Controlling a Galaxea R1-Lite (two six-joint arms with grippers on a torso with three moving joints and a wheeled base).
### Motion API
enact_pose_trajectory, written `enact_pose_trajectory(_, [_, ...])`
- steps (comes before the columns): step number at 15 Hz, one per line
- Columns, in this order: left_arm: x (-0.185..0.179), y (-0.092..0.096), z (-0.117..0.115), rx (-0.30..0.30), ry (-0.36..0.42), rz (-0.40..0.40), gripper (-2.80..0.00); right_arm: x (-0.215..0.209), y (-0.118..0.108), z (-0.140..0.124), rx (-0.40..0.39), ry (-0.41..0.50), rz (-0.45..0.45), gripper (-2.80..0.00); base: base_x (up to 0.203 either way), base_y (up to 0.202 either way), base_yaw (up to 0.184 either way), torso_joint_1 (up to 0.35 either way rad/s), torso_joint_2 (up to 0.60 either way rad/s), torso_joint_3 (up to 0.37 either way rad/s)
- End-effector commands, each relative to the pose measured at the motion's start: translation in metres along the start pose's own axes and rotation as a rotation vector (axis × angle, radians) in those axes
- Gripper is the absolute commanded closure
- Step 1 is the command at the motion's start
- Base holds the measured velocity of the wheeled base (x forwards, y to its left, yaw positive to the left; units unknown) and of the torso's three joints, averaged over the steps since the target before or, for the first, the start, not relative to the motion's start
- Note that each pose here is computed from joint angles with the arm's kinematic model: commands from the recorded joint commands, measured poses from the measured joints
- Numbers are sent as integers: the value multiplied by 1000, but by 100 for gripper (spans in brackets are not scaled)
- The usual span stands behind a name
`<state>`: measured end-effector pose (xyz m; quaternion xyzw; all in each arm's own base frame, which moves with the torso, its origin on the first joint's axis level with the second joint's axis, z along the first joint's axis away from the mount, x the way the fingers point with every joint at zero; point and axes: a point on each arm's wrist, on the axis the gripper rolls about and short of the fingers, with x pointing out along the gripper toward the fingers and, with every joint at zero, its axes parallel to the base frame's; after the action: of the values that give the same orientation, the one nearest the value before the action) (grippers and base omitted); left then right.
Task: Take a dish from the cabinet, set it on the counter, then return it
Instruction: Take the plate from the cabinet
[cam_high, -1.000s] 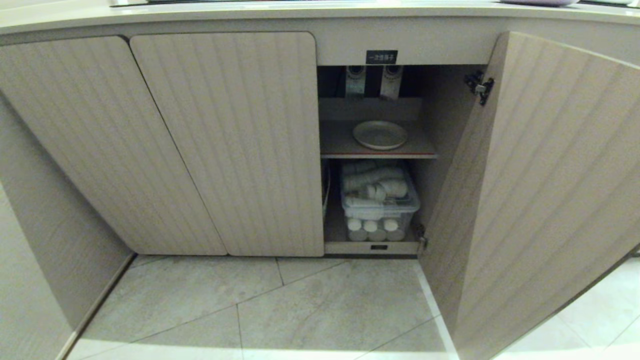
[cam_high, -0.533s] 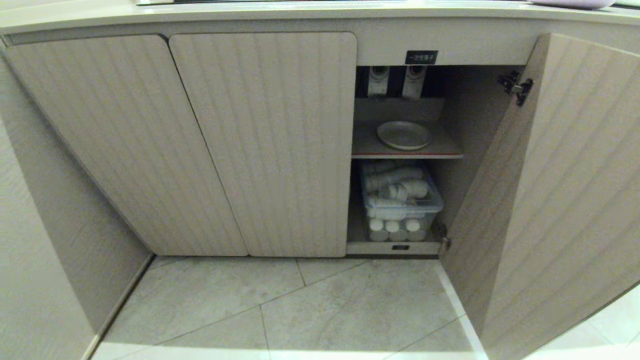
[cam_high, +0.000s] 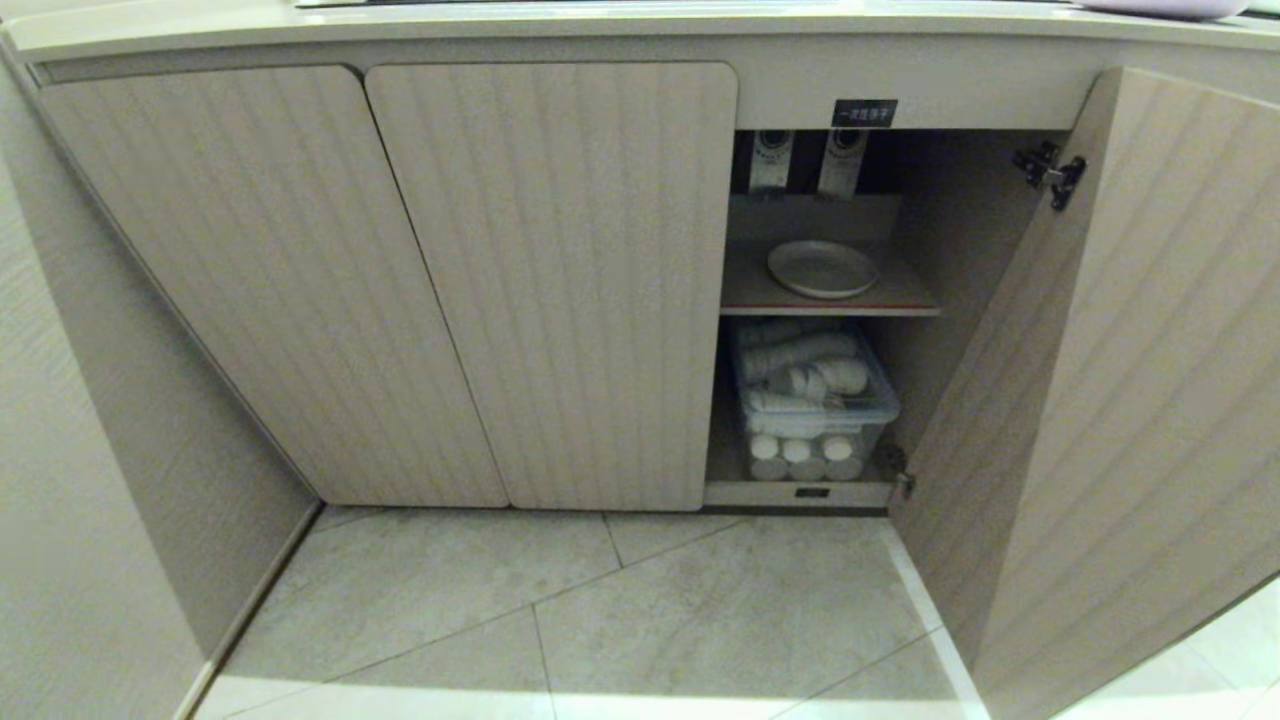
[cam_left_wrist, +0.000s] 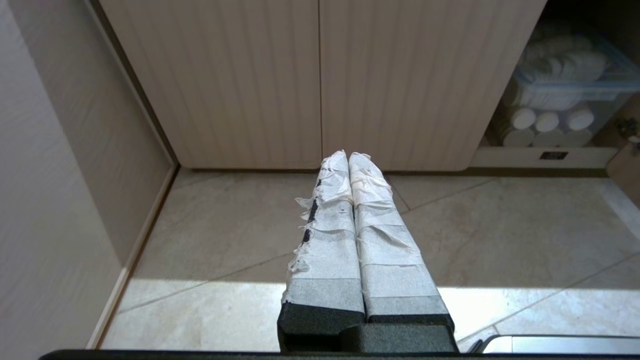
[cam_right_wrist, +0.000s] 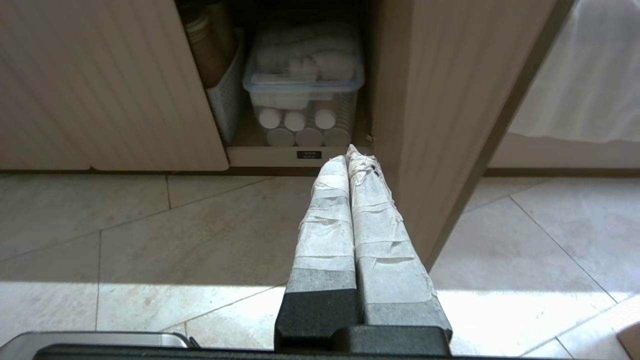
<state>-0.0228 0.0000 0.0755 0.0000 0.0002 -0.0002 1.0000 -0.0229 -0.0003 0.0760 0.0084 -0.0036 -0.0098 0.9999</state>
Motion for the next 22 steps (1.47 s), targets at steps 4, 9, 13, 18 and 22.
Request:
enact_pose_trajectory(4, [0, 0, 0, 0, 0, 2, 0, 0, 0, 0, 0, 1, 0, 0, 0, 0, 0, 0, 0, 0])
enact_pose_trajectory(9, [0, 0, 0, -2, 0, 0, 0, 0, 0, 0, 0, 1, 0, 0, 0, 0, 0, 0, 0, 0])
enact_pose_trajectory(13, [0, 0, 0, 0, 0, 0, 0, 0, 0, 0, 0, 1, 0, 0, 0, 0, 0, 0, 0, 0])
enact_pose_trajectory(18, [0, 0, 0, 2, 0, 0, 0, 0, 0, 0, 0, 1, 0, 0, 20, 0, 0, 1, 1, 1])
enact_pose_trajectory(22, [0, 0, 0, 2, 0, 0, 0, 0, 0, 0, 0, 1, 0, 0, 194, 0, 0, 0, 4, 5])
